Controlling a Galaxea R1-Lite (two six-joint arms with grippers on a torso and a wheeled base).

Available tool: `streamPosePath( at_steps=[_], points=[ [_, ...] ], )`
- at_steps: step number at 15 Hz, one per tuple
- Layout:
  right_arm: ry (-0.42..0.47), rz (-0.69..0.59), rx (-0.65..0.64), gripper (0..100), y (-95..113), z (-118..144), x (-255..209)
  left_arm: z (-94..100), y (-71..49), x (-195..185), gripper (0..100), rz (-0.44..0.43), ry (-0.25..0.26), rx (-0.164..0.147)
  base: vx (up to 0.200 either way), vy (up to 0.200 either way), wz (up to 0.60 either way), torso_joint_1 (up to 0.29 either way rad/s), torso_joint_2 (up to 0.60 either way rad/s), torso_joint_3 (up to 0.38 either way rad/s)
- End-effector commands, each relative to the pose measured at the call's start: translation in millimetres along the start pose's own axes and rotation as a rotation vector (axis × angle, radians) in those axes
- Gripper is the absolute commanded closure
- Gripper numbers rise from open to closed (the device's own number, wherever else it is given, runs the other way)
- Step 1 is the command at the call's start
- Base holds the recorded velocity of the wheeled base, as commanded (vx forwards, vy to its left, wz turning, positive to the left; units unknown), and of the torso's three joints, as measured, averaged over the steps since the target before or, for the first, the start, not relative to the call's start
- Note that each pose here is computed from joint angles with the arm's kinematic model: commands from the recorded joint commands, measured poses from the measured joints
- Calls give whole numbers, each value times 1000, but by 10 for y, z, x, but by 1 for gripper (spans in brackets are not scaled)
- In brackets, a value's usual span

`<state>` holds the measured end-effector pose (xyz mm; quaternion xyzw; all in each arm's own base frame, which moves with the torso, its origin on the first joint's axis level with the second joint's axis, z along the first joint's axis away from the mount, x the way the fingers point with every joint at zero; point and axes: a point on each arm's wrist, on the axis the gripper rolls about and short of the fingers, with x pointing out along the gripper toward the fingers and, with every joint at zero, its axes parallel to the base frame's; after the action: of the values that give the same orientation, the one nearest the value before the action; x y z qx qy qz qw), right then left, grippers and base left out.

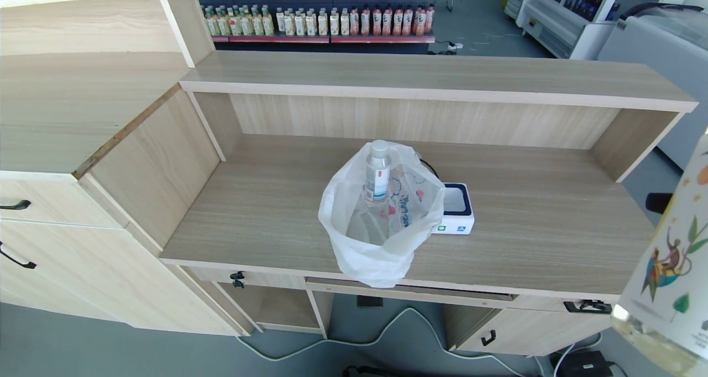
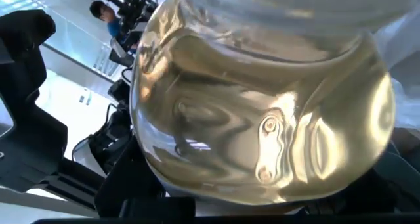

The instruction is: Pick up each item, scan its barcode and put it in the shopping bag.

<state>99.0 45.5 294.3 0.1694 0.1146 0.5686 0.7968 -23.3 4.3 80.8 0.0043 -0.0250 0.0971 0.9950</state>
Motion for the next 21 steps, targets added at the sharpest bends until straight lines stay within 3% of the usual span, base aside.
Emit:
streamPosePath(
  at_steps=[1,9,21],
  points=[
    [6,13,1,100,31,-51,-22,0,0,0,0,1,-1,-1,0,0,0,0,0,0],
    [65,101,-11,100,59,-92,91,0,0,0,0,1,-1,-1,0,0,0,0,0,0],
    [53,69,-9,100,120,-96,30,0,0,0,0,1,-1,-1,0,0,0,0,0,0]
  ],
)
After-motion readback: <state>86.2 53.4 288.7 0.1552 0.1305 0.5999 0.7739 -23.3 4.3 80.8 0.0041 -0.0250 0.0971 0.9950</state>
